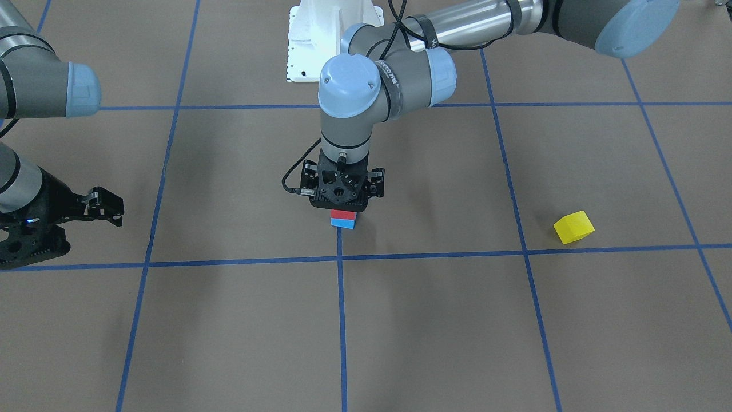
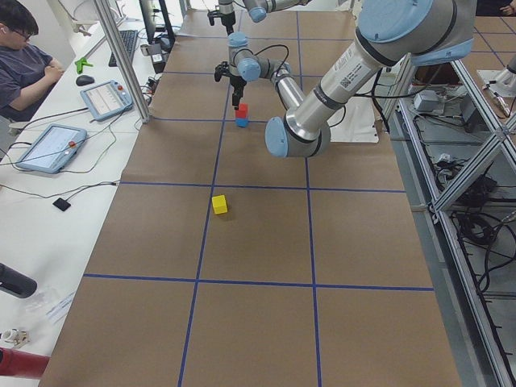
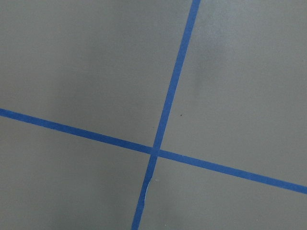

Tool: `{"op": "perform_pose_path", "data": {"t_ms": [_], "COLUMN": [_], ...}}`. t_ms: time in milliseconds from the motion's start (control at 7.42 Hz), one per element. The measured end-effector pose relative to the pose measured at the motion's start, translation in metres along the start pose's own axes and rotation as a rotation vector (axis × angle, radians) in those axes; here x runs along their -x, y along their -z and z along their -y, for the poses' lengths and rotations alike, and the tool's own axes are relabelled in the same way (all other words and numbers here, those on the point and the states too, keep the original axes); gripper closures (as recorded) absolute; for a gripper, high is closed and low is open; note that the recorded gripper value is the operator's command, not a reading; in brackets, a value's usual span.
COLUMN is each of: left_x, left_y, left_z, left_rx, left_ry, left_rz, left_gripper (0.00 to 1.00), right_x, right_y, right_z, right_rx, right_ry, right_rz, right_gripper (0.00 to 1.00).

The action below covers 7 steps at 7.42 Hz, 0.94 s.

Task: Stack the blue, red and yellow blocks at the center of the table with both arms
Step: 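Move the left gripper over to the yellow cube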

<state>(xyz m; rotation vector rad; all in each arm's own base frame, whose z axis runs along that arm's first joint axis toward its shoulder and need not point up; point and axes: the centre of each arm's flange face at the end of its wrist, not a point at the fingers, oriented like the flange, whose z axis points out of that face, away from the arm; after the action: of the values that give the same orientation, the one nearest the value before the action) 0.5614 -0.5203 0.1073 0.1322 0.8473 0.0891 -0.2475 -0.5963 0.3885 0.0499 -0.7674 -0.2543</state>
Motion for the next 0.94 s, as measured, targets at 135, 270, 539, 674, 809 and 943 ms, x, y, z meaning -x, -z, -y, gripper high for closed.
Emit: {"op": "perform_pose_path", "data": {"t_ms": [135,270,539,674,809,943], "left_x": [0.015,0.052,0.167,0.225,0.277,0.322], "left_y": [0.037,0.066,0.093,0.098,0.099,0.098], "left_z": [-0.004,-0.021,-0.071,-0.080,-0.078,-0.074], "left_rx": [-0.001,0.002,-0.011,-0.022,-0.029,-0.035], "left_ry": [0.017,0.033,0.077,0.127,0.180,0.220], "left_rz": [0.012,0.015,0.032,0.070,0.119,0.159], "left_gripper": [0.01,0.01,0.01,0.01,0.01,0.01], "right_x": [0.000,0.001,0.001,0.002,0.002,0.003], "right_y": [0.000,0.001,0.001,0.002,0.002,0.002], "right_z": [0.000,0.000,0.000,0.001,0.001,0.001], "right_rx": [0.000,-0.001,-0.003,-0.004,-0.004,-0.005], "right_ry": [0.000,0.000,0.001,0.001,0.001,0.001], "right_rz": [0.000,0.001,0.001,0.001,0.002,0.002], "right_gripper": [0.01,0.01,0.01,0.01,0.01,0.01]}}
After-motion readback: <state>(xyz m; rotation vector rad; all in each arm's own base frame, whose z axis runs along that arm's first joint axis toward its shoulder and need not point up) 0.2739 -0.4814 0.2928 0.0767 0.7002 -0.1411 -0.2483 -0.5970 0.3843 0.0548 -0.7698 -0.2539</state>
